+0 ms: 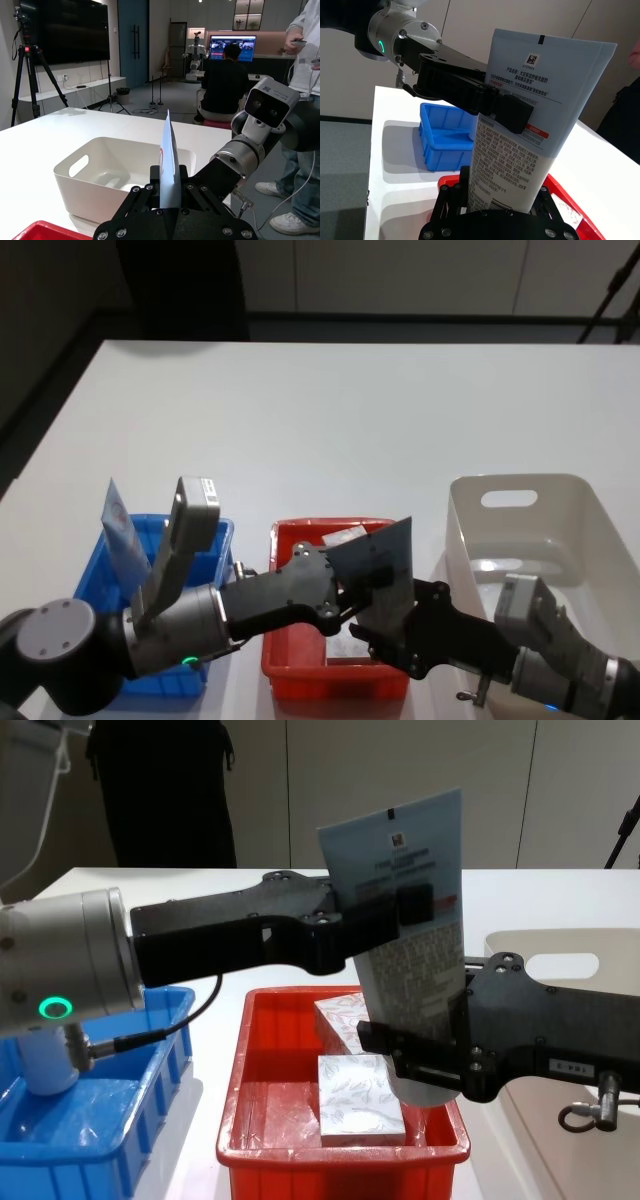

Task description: Bimanual collaborative sorting of washing and personal care products

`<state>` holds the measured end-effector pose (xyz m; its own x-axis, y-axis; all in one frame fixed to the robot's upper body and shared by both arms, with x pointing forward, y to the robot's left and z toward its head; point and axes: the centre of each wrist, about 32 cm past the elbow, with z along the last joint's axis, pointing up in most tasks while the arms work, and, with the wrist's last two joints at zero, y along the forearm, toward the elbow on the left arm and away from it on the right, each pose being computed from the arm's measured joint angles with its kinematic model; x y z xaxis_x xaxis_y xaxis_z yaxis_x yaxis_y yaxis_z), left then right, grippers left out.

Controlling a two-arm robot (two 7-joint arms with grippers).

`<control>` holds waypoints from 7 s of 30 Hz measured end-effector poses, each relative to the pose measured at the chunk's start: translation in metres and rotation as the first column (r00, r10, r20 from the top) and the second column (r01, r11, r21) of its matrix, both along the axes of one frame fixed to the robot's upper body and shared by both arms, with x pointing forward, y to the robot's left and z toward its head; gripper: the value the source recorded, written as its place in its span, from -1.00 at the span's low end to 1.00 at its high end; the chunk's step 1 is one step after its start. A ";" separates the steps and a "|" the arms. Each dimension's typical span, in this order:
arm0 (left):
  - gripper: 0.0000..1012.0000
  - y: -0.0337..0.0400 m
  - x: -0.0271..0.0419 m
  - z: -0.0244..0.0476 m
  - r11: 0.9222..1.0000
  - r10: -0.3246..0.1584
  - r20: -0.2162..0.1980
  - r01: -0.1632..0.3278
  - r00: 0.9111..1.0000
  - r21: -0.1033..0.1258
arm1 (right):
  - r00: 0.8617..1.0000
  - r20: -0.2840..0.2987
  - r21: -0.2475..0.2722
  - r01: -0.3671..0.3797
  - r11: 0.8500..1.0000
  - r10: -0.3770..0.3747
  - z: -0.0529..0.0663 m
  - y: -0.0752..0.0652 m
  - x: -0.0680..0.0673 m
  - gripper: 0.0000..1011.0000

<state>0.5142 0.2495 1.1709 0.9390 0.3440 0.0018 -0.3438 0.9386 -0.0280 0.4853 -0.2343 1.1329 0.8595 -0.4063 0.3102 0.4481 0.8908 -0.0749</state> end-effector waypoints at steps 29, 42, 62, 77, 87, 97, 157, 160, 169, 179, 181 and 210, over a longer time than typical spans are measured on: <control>-0.47 0.0000 0.0000 0.0000 1.000 0.000 0.000 0.000 1.000 0.000 | 1.000 0.000 -0.001 0.000 1.000 0.000 0.000 0.000 0.000 -0.03; 0.25 0.0000 0.0000 0.0000 1.000 0.000 0.000 0.000 1.000 0.000 | 1.000 0.000 -0.001 0.000 1.000 0.000 0.000 0.000 0.000 -0.03; 0.98 -0.0001 0.0000 0.0000 1.000 0.000 0.000 0.000 1.000 0.000 | 1.000 0.002 0.000 -0.002 1.000 0.002 0.000 0.000 0.000 -0.03; 0.98 0.0000 0.0000 0.0000 1.000 0.000 0.000 0.000 1.000 0.000 | 1.000 0.007 0.004 0.006 1.000 -0.007 0.001 -0.010 0.000 -0.03; 0.98 0.0000 0.0000 0.0000 1.000 0.000 0.000 0.000 1.000 0.000 | 0.999 0.010 0.017 0.053 0.998 -0.053 0.005 -0.020 0.000 -0.03; 0.98 0.0000 0.0000 0.0000 1.000 0.000 0.000 0.000 1.000 0.000 | 0.991 0.021 0.050 0.128 0.991 -0.129 0.012 -0.034 0.003 -0.03; 0.98 0.0000 0.0000 0.0000 1.000 0.000 0.000 0.000 1.000 0.000 | 0.850 0.026 0.068 0.524 0.849 -0.526 0.015 -0.078 0.032 -0.03; 0.98 0.0000 0.0000 0.0000 1.000 0.000 0.000 0.000 1.000 0.000 | 0.844 0.022 0.064 0.533 0.844 -0.535 0.013 -0.078 0.035 -0.03; 0.98 0.0000 0.0000 0.0000 1.000 0.000 0.000 0.000 1.000 0.000 | 0.831 0.008 0.052 0.556 0.830 -0.557 0.011 -0.074 0.043 -0.03; 0.98 0.0000 0.0000 0.0000 1.000 0.000 0.000 0.000 1.000 0.000 | 0.810 0.002 0.030 0.586 0.810 -0.586 0.007 -0.072 0.052 -0.03; 0.98 0.0000 0.0000 0.0000 1.000 0.000 0.000 0.000 1.000 0.000 | 0.805 0.000 0.026 0.592 0.805 -0.593 0.006 -0.072 0.054 -0.03; 0.98 0.0000 0.0000 0.0000 1.000 0.000 0.000 0.000 1.000 0.000 | 0.750 -0.068 -0.025 0.658 0.753 -0.658 -0.002 -0.062 0.079 -0.03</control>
<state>0.5142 0.2495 1.1709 0.9390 0.3440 0.0019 -0.3438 0.9386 -0.0280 0.5642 -0.2965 1.1305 0.3983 -0.8794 0.2607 0.9172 0.3776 -0.1274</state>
